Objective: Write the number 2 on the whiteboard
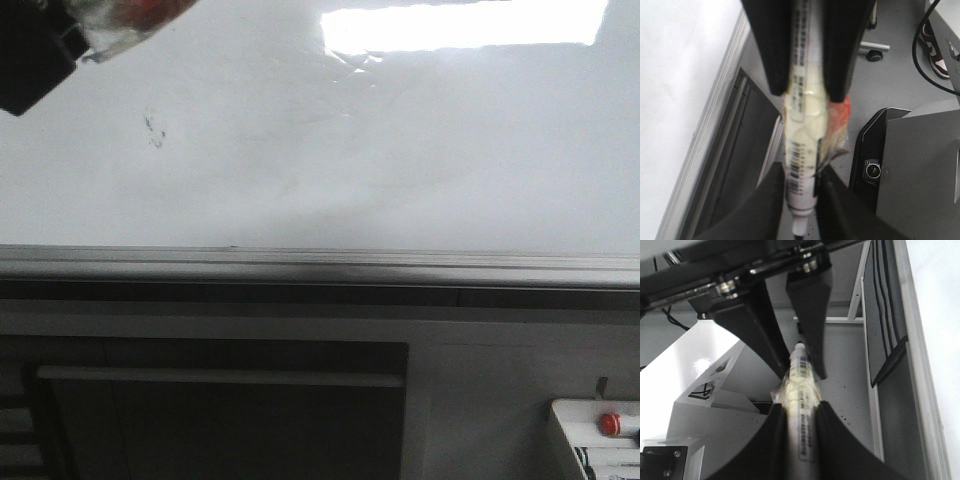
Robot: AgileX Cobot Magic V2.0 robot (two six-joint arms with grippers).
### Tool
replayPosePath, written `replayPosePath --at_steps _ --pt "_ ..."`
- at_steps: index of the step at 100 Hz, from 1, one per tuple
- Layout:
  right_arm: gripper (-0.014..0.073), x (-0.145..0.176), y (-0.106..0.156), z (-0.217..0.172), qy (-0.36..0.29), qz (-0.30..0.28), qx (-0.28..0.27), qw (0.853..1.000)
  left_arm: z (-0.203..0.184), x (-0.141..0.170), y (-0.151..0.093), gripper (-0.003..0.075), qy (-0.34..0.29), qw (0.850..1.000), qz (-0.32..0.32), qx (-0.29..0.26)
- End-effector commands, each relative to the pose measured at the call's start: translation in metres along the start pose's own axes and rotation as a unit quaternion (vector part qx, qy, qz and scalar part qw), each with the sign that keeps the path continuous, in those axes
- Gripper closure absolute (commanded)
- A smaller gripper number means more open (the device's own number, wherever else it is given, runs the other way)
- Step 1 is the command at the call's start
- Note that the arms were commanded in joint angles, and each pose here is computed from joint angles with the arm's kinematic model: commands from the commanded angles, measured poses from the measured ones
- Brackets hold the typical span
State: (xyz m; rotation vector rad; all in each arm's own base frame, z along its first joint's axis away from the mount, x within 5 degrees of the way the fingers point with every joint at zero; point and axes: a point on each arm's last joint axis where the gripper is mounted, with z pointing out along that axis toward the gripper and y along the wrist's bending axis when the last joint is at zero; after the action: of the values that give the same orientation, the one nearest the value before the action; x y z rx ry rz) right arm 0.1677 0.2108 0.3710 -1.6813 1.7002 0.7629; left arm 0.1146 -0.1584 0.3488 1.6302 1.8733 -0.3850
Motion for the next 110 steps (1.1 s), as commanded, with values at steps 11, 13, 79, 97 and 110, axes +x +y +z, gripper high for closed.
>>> replayPosePath --at_steps 11,13,79,97,110 --pt "0.0609 -0.01 0.003 -0.016 -0.015 -0.023 0.031 0.999 -0.017 -0.009 0.004 0.0283 -0.046 0.998 -0.001 -0.042" --pt "0.0609 -0.01 0.003 -0.018 -0.014 -0.022 0.037 0.999 -0.019 -0.009 0.005 0.0271 -0.048 0.998 -0.006 -0.048" --pt "0.0609 0.079 0.02 -0.102 0.043 0.219 0.311 0.924 -0.086 0.067 0.014 0.0267 -0.103 0.919 -0.27 -0.267" --pt "0.0609 0.093 0.03 -0.092 0.028 0.244 0.293 0.924 -0.081 0.085 0.012 0.0267 -0.093 0.899 -0.318 -0.285" --pt "0.0609 0.09 0.029 -0.086 0.003 0.27 0.266 0.925 -0.076 0.088 0.012 0.0267 -0.091 0.898 -0.325 -0.281"
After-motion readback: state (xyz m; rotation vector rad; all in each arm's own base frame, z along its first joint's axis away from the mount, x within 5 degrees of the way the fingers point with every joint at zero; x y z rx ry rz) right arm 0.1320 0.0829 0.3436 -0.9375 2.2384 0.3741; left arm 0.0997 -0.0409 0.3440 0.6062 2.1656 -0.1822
